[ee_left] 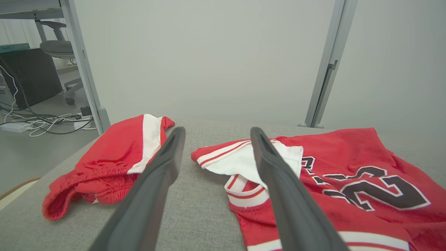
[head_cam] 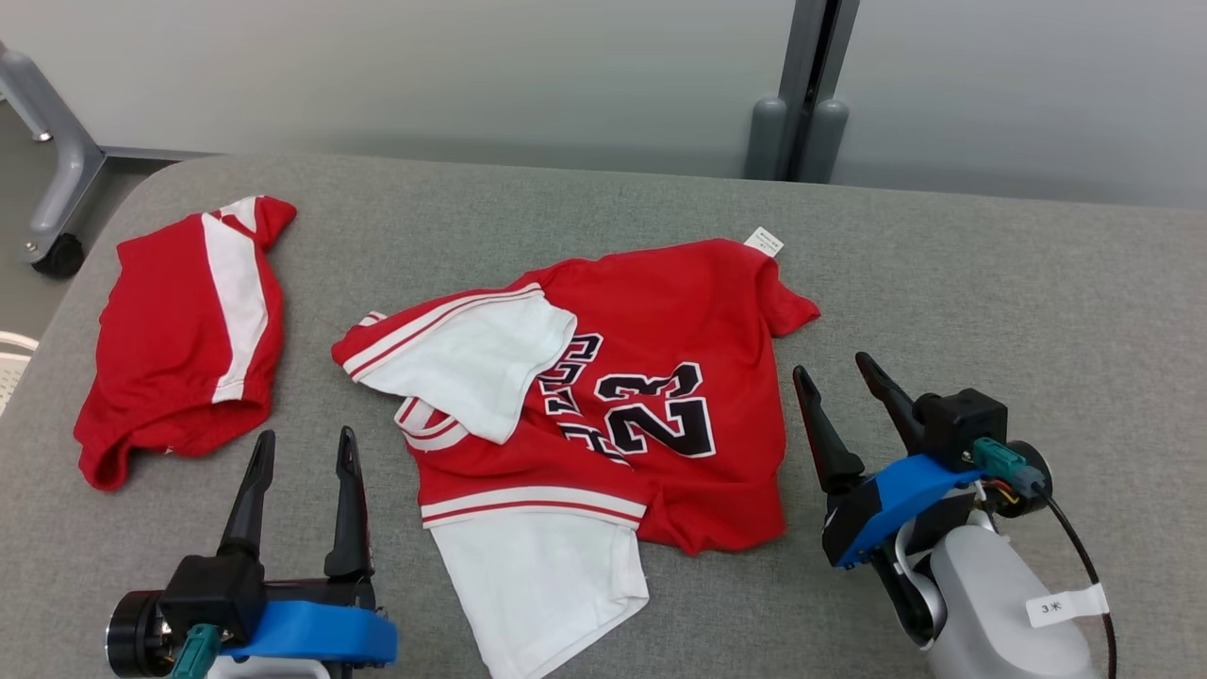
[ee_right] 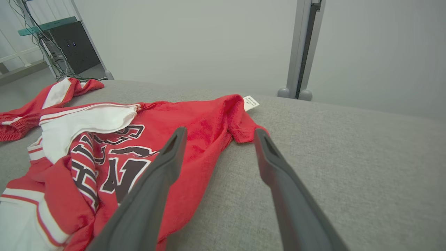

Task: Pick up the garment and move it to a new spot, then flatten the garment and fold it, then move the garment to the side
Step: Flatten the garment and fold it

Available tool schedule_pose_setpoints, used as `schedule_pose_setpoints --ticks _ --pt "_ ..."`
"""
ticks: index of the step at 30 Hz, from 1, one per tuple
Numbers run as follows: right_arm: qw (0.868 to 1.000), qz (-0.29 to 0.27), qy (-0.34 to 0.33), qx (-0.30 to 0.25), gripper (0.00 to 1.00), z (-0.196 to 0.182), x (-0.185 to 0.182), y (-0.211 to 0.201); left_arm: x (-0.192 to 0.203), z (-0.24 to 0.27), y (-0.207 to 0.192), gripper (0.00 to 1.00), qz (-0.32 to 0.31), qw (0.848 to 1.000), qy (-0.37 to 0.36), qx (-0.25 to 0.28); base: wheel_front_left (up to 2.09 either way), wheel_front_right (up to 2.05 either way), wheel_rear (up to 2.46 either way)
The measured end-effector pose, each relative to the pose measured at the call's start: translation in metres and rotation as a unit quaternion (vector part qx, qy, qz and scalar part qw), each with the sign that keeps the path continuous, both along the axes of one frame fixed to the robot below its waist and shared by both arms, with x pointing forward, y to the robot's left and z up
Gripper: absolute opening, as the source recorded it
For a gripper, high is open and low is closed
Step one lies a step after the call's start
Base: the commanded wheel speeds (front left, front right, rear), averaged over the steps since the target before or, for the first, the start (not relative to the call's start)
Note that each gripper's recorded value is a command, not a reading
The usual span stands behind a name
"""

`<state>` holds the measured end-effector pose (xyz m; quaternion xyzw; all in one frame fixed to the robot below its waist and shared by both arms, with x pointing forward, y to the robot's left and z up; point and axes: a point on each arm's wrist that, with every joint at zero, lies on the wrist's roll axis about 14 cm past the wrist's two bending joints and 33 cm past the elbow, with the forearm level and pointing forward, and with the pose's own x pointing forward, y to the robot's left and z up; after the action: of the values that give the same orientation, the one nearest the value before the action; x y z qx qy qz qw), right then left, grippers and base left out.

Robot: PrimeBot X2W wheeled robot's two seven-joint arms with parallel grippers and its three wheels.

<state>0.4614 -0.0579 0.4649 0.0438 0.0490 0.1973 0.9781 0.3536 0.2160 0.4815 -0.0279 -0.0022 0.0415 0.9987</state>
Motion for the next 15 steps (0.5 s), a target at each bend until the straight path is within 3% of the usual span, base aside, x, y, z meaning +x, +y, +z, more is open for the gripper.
schedule_pose_setpoints --ticks 7,15 --pt "0.996 0.021 0.083 0.014 1.0 -0.044 0.003 0.024 0.005 -0.003 0.004 1.0 0.008 1.0 0.006 -0.001 0.0 0.0 0.0" --pt "0.984 0.049 0.167 0.041 1.0 -0.08 -0.02 0.049 0.007 -0.004 0.004 1.0 0.009 1.0 0.008 -0.002 0.0 0.0 0.0"
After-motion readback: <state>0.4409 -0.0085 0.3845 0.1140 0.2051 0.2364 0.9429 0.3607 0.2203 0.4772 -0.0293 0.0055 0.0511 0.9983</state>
